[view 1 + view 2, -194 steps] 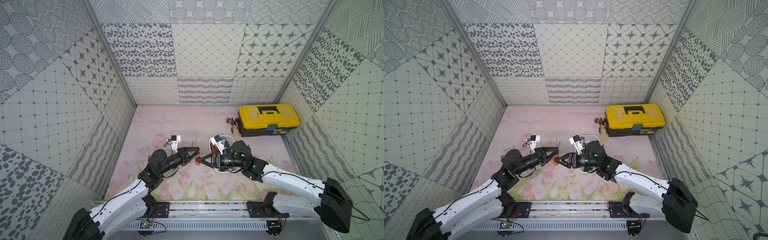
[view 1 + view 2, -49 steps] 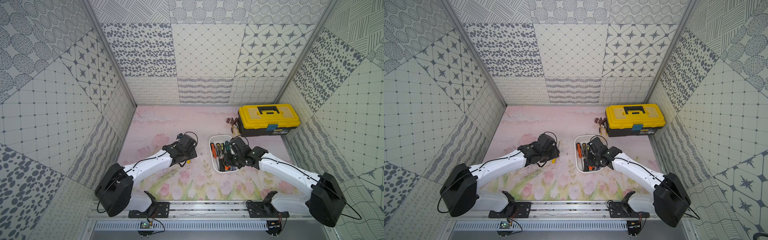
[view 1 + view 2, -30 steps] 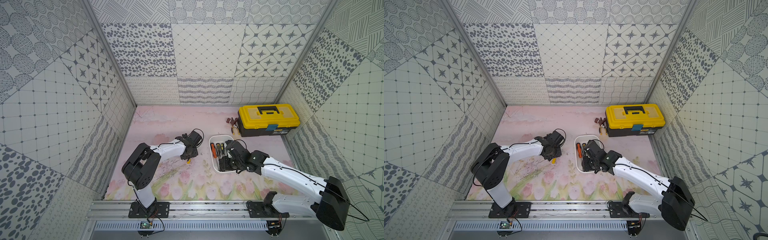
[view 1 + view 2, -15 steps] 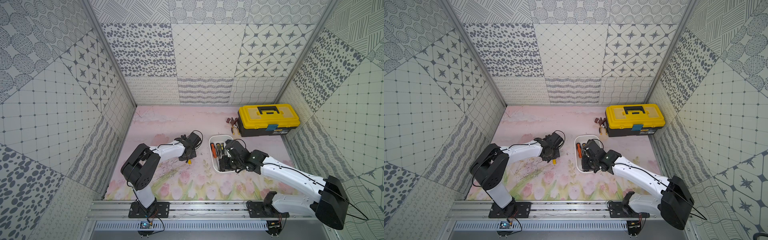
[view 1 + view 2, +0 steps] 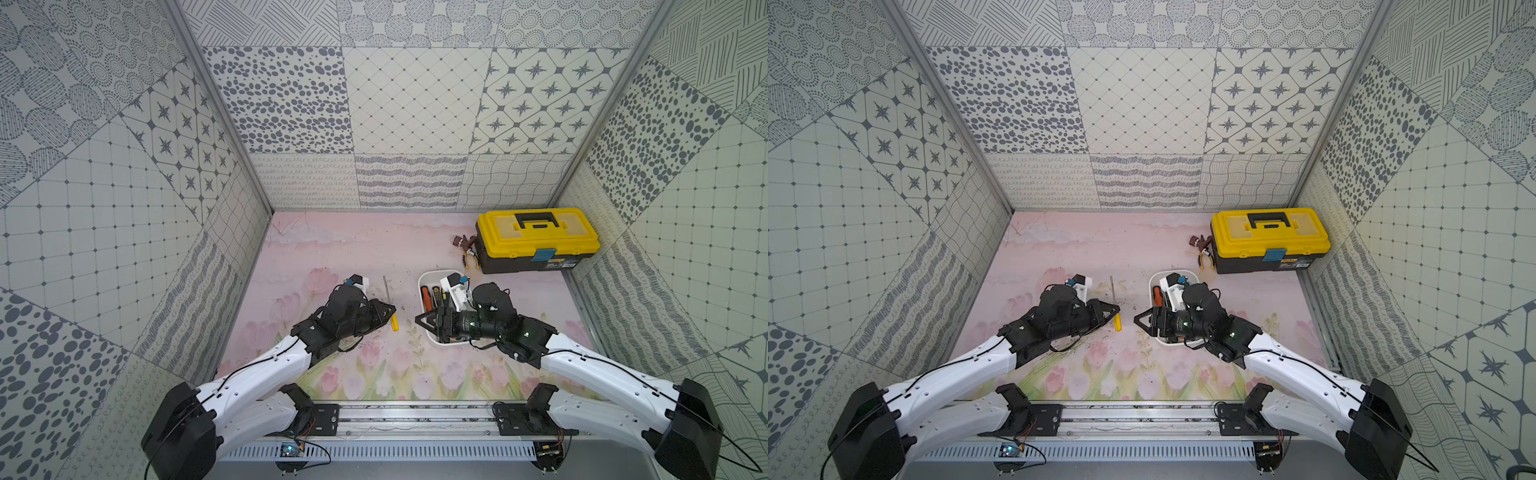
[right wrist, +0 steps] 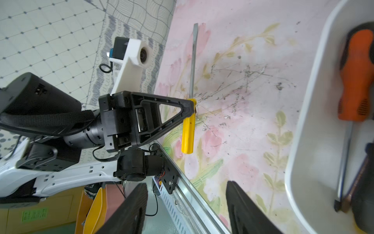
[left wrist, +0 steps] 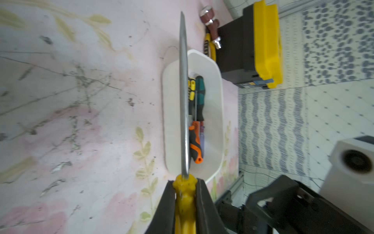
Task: Put the screwdriver on the desktop into the storage box
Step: Pick up the screwdriver from the center of the board.
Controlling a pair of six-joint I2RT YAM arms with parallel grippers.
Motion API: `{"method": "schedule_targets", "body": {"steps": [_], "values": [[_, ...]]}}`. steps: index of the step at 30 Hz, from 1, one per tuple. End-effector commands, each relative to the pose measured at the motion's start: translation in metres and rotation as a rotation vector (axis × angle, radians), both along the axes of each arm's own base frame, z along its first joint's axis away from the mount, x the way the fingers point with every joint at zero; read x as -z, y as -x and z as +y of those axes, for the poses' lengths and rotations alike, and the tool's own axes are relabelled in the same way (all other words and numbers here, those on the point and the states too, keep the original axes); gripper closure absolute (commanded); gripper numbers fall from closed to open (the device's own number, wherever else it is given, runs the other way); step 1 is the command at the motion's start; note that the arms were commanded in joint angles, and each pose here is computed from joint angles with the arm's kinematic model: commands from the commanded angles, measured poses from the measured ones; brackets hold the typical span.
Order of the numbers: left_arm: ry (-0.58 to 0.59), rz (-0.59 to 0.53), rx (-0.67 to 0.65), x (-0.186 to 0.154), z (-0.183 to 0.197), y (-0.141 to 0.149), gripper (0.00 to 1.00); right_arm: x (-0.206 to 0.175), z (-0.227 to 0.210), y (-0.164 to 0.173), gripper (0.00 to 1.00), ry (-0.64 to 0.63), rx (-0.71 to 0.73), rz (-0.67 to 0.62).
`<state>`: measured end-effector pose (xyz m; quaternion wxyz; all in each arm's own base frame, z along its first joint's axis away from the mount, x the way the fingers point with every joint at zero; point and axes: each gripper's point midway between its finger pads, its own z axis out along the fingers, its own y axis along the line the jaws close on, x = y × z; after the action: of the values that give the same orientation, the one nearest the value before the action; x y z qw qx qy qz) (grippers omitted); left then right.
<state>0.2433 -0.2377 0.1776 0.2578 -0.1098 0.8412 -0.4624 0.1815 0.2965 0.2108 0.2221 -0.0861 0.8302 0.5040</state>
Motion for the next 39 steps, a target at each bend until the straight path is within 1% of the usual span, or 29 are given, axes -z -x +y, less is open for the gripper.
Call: {"method": "schedule_targets", "body": {"steps": [1, 5, 8, 12, 15, 18, 28, 31, 32, 33, 34, 36, 37, 39], "values": [[0.412, -0.197, 0.222, -0.105, -0.032, 0.034, 1.0, -0.043, 0.014, 0.009, 0.31, -0.18, -0.078, -0.069], [0.459, -0.234, 0.263, -0.116, -0.035, 0.044, 1.0, -0.043, 0.019, 0.012, 0.31, -0.196, -0.104, -0.059], [0.504, -0.243, 0.273, -0.12, -0.034, 0.049, 1.0, -0.035, 0.02, 0.009, 0.32, -0.157, -0.087, -0.042], [0.516, -0.238, 0.273, -0.119, -0.035, 0.052, 1.0, -0.036, 0.025, 0.01, 0.36, -0.176, -0.098, -0.043], [0.529, -0.248, 0.267, -0.122, -0.033, 0.053, 1.0, -0.039, 0.029, 0.014, 0.42, -0.183, -0.119, -0.049], [0.518, -0.246, 0.246, -0.118, -0.031, 0.052, 1.0, -0.04, 0.032, 0.018, 0.5, -0.185, -0.137, -0.061], [0.498, -0.257, 0.235, -0.118, -0.029, 0.052, 1.0, -0.046, 0.039, 0.029, 0.8, -0.176, -0.183, -0.083], [0.457, -0.256, 0.225, -0.115, -0.028, 0.051, 1.0, -0.045, 0.041, 0.031, 0.91, -0.157, -0.186, -0.091], [0.44, -0.252, 0.224, -0.113, -0.028, 0.05, 0.97, -0.046, 0.041, 0.03, 0.94, -0.147, -0.182, -0.096], [0.42, -0.249, 0.222, -0.112, -0.027, 0.05, 0.87, -0.045, 0.04, 0.029, 0.97, -0.127, -0.172, -0.102], [0.398, -0.246, 0.218, -0.111, -0.026, 0.05, 0.72, -0.043, 0.038, 0.027, 1.0, -0.095, -0.16, -0.107], [0.36, -0.237, 0.206, -0.105, -0.024, 0.049, 0.44, -0.039, 0.033, 0.024, 1.0, -0.029, -0.13, -0.121], [0.335, -0.228, 0.195, -0.1, -0.022, 0.047, 0.36, -0.037, 0.03, 0.022, 1.0, 0.004, -0.114, -0.132], [0.284, -0.218, 0.194, -0.095, -0.021, 0.047, 0.34, -0.032, 0.024, 0.02, 1.0, 0.063, -0.087, -0.149]]}}
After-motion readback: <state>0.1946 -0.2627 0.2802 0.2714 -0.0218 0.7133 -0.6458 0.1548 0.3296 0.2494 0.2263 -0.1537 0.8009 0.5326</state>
